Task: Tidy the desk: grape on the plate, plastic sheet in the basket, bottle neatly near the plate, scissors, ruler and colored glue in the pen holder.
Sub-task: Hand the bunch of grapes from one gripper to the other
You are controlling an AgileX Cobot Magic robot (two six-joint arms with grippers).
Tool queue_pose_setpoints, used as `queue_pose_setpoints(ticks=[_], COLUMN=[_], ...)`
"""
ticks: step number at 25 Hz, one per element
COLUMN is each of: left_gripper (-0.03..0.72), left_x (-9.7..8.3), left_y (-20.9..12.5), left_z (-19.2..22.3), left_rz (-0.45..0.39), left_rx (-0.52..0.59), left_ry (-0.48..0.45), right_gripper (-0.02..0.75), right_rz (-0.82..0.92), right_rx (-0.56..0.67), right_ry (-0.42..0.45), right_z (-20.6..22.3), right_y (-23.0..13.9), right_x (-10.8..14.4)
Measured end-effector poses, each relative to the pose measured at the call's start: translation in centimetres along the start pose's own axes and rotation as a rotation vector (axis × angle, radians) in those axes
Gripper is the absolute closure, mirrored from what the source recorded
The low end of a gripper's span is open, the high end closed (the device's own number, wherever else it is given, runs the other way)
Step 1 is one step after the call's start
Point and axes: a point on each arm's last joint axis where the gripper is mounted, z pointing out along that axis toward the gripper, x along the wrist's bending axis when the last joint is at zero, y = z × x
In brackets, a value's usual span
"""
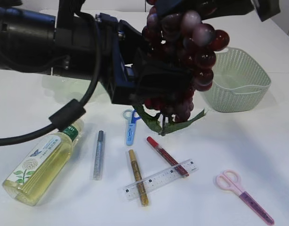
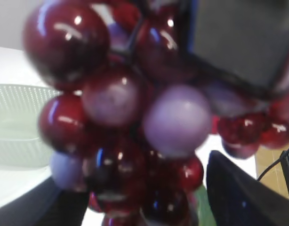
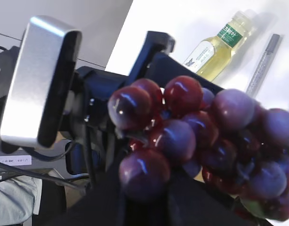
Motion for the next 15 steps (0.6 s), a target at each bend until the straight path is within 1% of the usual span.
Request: queue_pose_setpoints(ticks=[7,9,12,14,15], left_gripper=[0.132,0.146,0.219,0.31,0.344], left_x=[0.3,0.4,0.4,0.4,0.5], left_y=[0.0,0.0,-0.1,-0.1,-0.1], left_z=[1.4,1.4,1.5,1.5,1.5], left_rz=[-0.015,-0.02,-0.027,-0.027,-0.028], left_rx=[-0.023,-0.025,-0.027,-0.026,-0.024], left_ry=[-0.005,-0.001,0.0,0.002,0.003], right_gripper=[0.618,0.618,0.618,0.618,0.618], right_rz=[-0.008,-0.012,-0.02,-0.021,-0.021], right_rx=[-0.002,-0.002,-0.002,-0.002,-0.002], right_ry=[0.004,0.004,0.004,0.004,0.004], right_z=[0.0,0.0,0.0,0.0,0.0], right_y=[0.0,0.0,0.0,0.0,0.0], right_x=[0.0,0.0,0.0,0.0,0.0])
